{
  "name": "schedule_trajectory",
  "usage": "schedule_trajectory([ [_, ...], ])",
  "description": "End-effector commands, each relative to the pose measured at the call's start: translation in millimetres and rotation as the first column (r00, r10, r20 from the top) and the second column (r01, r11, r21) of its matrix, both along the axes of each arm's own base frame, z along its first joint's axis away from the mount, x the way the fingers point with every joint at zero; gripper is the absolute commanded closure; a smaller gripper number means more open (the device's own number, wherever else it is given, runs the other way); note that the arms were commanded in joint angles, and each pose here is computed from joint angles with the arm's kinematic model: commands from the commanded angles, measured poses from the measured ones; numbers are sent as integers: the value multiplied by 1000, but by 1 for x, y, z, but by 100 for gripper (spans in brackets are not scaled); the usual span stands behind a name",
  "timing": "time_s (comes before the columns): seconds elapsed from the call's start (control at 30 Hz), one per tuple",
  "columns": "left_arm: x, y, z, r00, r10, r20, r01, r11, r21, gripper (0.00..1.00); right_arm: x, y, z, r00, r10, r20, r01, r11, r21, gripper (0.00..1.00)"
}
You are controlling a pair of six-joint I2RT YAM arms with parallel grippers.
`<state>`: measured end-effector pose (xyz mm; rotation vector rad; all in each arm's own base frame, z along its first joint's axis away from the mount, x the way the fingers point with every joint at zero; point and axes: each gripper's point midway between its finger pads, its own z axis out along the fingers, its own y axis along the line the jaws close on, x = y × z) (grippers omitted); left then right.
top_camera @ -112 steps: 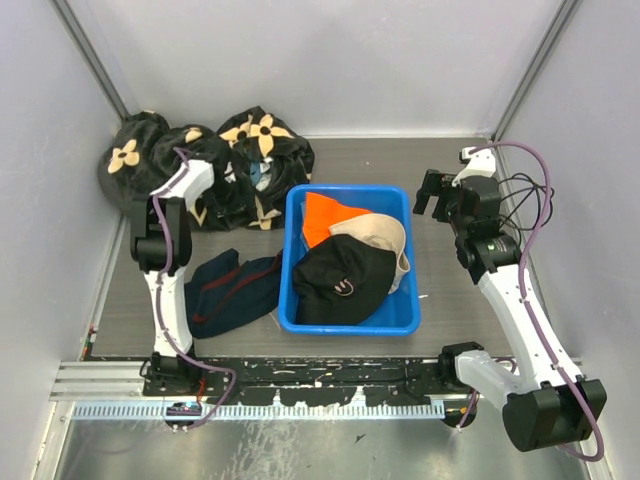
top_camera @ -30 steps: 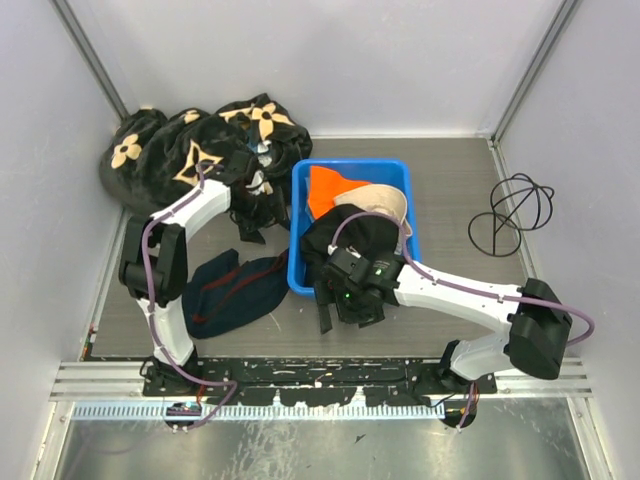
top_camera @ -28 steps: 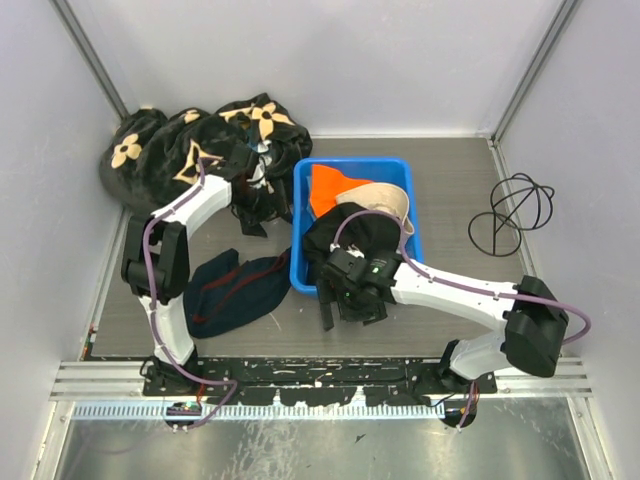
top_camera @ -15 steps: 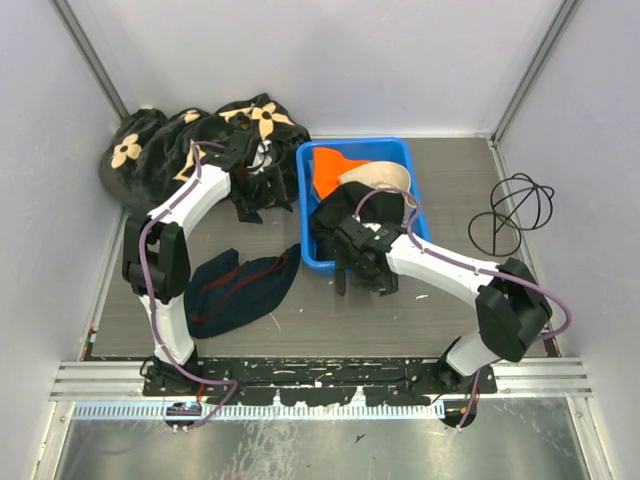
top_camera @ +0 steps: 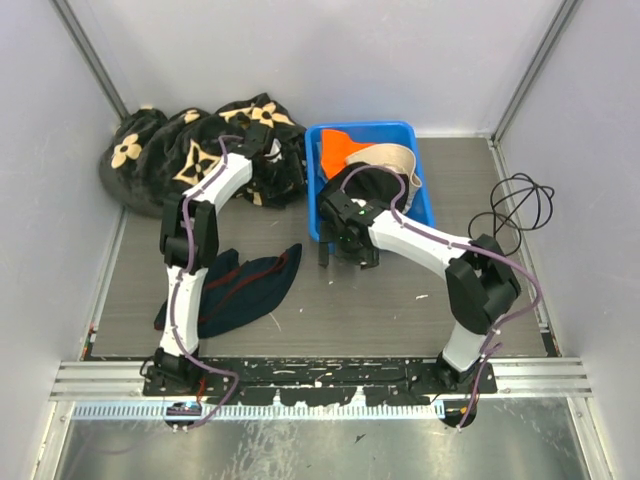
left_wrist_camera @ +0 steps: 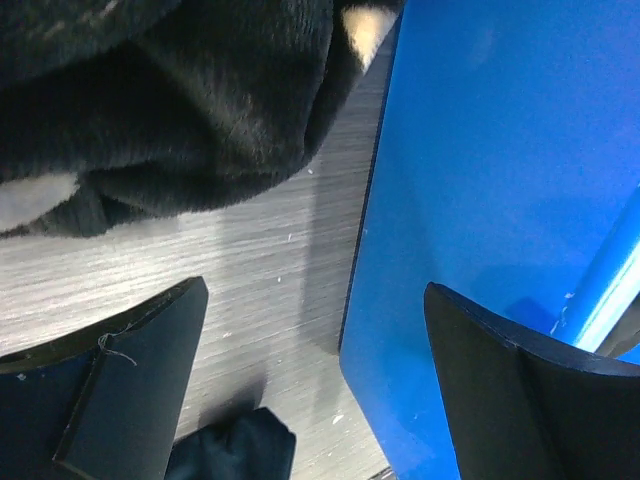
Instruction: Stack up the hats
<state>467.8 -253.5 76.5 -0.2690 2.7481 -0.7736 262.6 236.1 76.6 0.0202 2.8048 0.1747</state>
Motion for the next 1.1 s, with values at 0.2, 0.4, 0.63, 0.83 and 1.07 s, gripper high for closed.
schedule_trajectory([
  [0.2, -13, 30, 55, 991, 61, 119, -71, 994, 83, 2, 75, 2, 0, 997, -17, 77, 14, 999, 37, 0],
  [0.4, -45, 51, 128, 941, 34, 336, -55, 997, 55, 2, 119, -9, 4, 993, -36, 110, 32, 999, 31, 0],
  [0.63, -54, 77, 127, 913, 256, 316, -155, 937, -313, 2, 154, -3, 20, 989, -3, 150, -4, 999, 47, 0],
  [0.83, -129, 69, 120, 961, 32, 276, -9, 996, -85, 2, 142, -11, 64, 973, 17, 231, -34, 997, 72, 0],
  [1.07, -243, 60, 123, 987, -73, 141, 79, 996, -33, 7, 121, -23, 111, 944, 28, 328, -65, 993, 103, 0],
])
